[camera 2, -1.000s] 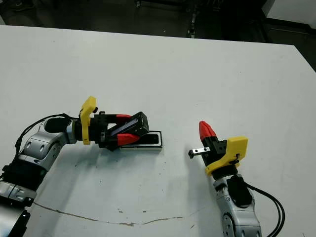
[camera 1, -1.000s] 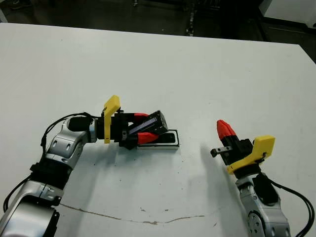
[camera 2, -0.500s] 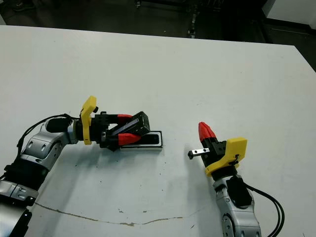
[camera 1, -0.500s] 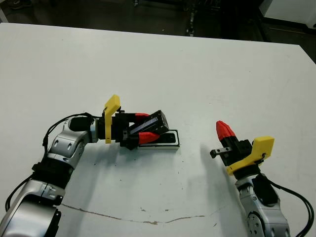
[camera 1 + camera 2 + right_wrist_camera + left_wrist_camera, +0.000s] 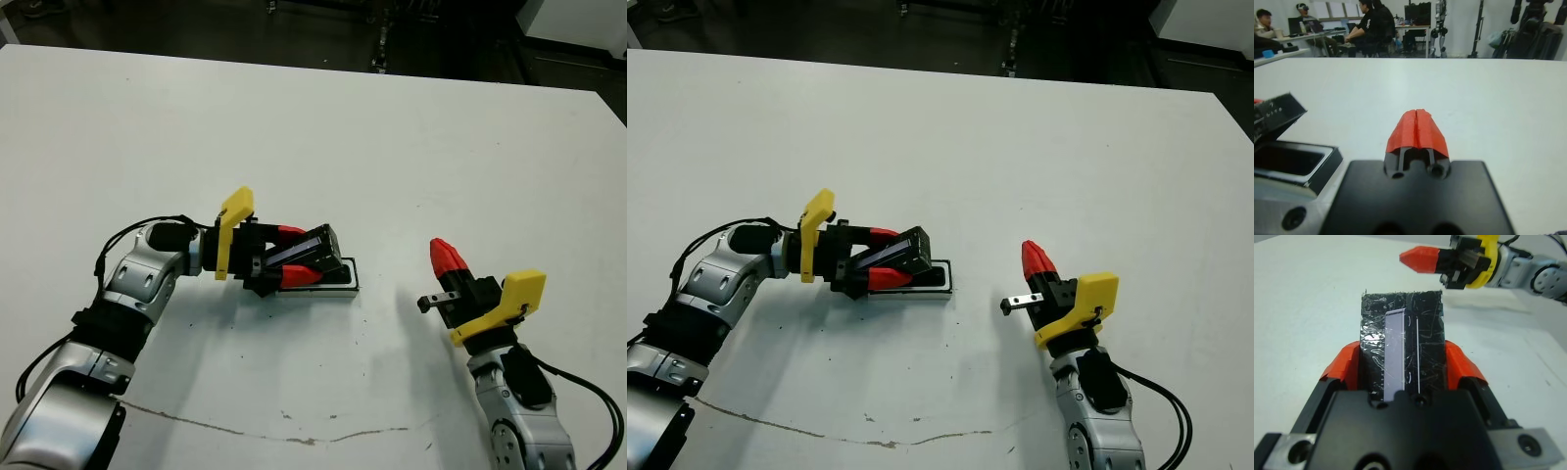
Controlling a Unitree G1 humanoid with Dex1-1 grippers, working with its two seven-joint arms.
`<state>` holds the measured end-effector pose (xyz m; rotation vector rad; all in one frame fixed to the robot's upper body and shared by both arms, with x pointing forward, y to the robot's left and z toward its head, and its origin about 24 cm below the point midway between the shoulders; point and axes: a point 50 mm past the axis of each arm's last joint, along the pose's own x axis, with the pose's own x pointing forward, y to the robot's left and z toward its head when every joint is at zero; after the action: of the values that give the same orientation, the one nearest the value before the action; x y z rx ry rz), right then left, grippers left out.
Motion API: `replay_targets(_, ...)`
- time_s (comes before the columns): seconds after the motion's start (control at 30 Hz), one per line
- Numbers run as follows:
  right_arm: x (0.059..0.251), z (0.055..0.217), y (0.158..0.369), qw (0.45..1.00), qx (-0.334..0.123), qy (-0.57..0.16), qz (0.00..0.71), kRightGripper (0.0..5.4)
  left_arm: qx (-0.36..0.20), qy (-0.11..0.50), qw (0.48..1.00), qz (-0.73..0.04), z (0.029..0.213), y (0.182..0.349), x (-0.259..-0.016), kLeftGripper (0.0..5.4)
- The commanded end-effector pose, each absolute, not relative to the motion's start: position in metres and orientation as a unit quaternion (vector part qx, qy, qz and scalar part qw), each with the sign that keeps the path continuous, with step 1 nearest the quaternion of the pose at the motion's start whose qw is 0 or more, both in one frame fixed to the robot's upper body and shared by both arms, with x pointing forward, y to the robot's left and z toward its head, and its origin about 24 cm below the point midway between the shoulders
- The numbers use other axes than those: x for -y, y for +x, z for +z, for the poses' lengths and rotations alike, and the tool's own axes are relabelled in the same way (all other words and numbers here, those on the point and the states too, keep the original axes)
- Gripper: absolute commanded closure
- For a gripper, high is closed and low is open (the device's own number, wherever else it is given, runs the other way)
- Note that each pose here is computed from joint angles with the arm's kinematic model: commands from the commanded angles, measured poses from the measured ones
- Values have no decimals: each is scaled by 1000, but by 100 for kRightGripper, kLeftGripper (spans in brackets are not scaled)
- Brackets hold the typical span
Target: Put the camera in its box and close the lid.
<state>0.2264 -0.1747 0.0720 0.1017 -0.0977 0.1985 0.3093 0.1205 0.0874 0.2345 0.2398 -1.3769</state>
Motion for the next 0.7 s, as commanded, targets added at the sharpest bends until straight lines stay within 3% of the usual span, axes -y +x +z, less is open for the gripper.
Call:
replay_targets(0.03, 183, 75, 227, 994, 50, 48, 84, 540, -192, 113, 755, -617, 36, 282, -87, 225)
replay_targets(0.33, 187, 78, 228, 994, 56, 41, 79, 540, -203, 119, 802, -550, 33, 277, -80, 229)
replay_targets(0.7, 186, 81, 229, 994, 53, 49, 79, 540, -208, 161, 784, -563, 38, 278, -84, 229)
